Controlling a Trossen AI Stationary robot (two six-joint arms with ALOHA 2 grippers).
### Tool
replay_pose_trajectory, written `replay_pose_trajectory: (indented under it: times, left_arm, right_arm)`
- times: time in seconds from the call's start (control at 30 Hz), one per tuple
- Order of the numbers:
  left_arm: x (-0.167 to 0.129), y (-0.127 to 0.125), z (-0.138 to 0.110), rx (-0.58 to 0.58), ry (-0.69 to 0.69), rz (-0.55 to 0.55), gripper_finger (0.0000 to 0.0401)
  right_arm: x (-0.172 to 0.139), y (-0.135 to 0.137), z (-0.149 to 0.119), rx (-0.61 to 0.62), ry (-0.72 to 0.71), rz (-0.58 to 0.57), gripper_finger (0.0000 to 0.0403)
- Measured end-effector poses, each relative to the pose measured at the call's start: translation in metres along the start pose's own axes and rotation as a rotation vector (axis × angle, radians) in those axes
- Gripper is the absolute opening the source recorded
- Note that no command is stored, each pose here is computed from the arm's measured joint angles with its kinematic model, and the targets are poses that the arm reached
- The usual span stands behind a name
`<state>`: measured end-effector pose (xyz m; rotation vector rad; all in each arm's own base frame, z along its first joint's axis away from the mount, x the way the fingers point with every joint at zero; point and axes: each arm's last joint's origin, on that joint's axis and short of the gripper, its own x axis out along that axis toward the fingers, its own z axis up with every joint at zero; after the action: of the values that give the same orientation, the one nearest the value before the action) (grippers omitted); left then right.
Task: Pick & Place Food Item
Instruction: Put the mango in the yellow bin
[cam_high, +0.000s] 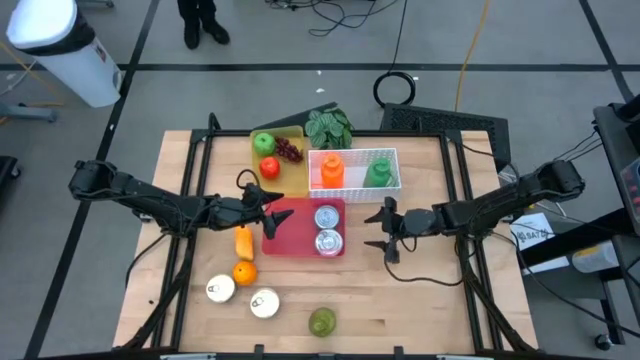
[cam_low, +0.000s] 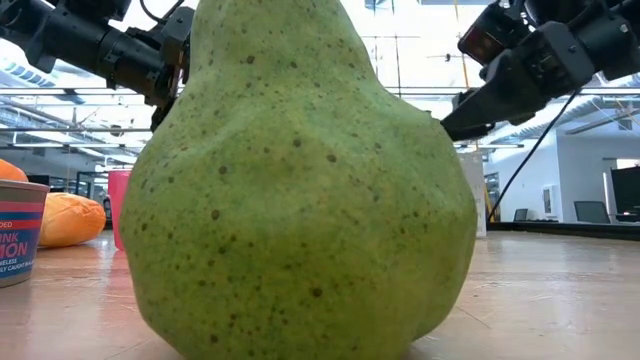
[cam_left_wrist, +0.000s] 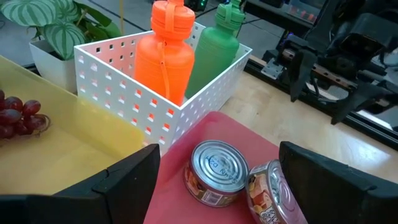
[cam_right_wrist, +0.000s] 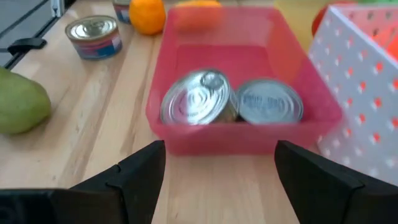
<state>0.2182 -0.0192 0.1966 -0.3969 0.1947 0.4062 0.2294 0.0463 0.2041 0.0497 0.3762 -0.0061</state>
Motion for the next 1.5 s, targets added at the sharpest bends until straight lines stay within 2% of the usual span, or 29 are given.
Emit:
replay_pose_trajectory:
  times: [0.1, 0.3, 0.47, 0.53, 0.7, 0.77, 0.97, 1.03, 1.1, 1.2, 1.3, 1.37, 1.43, 1.5]
  left_arm:
    - [0.000, 0.000, 0.000, 0.001, 0.008, -0.009, 0.0340]
    - [0.000, -0.004, -0.001, 0.071, 0.053, -0.133, 0.0340]
    - [0.000, -0.004, -0.001, 0.070, 0.062, -0.140, 0.0340]
    - [0.000, -0.005, 0.001, 0.057, 0.043, -0.144, 0.0340]
    - [-0.001, -0.010, 0.015, -0.062, -0.103, -0.171, 0.0340]
    - [-0.001, -0.010, 0.016, -0.049, -0.109, -0.185, 0.0340]
    - [-0.004, -0.016, 0.016, -0.012, -0.060, -0.340, 0.0340]
    - [-0.004, -0.015, 0.018, 0.017, -0.088, -0.306, 0.0340]
    - [-0.001, -0.010, 0.016, -0.006, -0.075, -0.242, 0.0340]
    - [0.001, -0.006, 0.009, -0.096, 0.062, -0.279, 0.0340]
    - [0.002, -0.011, 0.009, -0.156, 0.293, -0.320, 0.0340]
    - [-0.002, -0.017, 0.012, -0.180, 0.492, -0.231, 0.0340]
    - [-0.010, -0.021, 0.012, -0.203, 0.704, -0.062, 0.0340]
    - [-0.018, -0.023, 0.013, -0.237, 0.857, 0.132, 0.0340]
  right_arm:
    - [-0.004, 0.001, -0.002, 0.031, 0.030, 0.019, 0.0283]
    - [-0.005, 0.010, -0.001, 0.066, 0.020, 0.086, 0.0283]
    - [-0.007, 0.014, -0.001, 0.111, 0.020, 0.104, 0.0283]
    - [-0.007, 0.014, 0.000, 0.122, 0.010, 0.105, 0.0283]
    - [-0.006, 0.012, 0.006, 0.114, -0.058, 0.070, 0.0283]
    - [-0.006, 0.011, 0.008, 0.107, -0.077, 0.050, 0.0283]
    - [-0.005, 0.007, 0.012, 0.069, -0.115, 0.016, 0.0283]
    - [-0.005, 0.004, 0.012, 0.054, -0.115, 0.006, 0.0283]
    - [-0.005, 0.002, 0.012, 0.048, -0.116, -0.002, 0.0283]
    - [-0.004, 0.001, 0.012, 0.057, -0.112, -0.009, 0.0283]
    - [-0.004, 0.001, 0.012, 0.058, -0.107, -0.008, 0.0283]
    - [-0.004, 0.001, 0.012, 0.059, -0.108, -0.006, 0.0283]
    - [-0.004, 0.001, 0.012, 0.059, -0.108, -0.006, 0.0283]
    - [-0.004, 0.001, 0.012, 0.059, -0.108, -0.006, 0.0283]
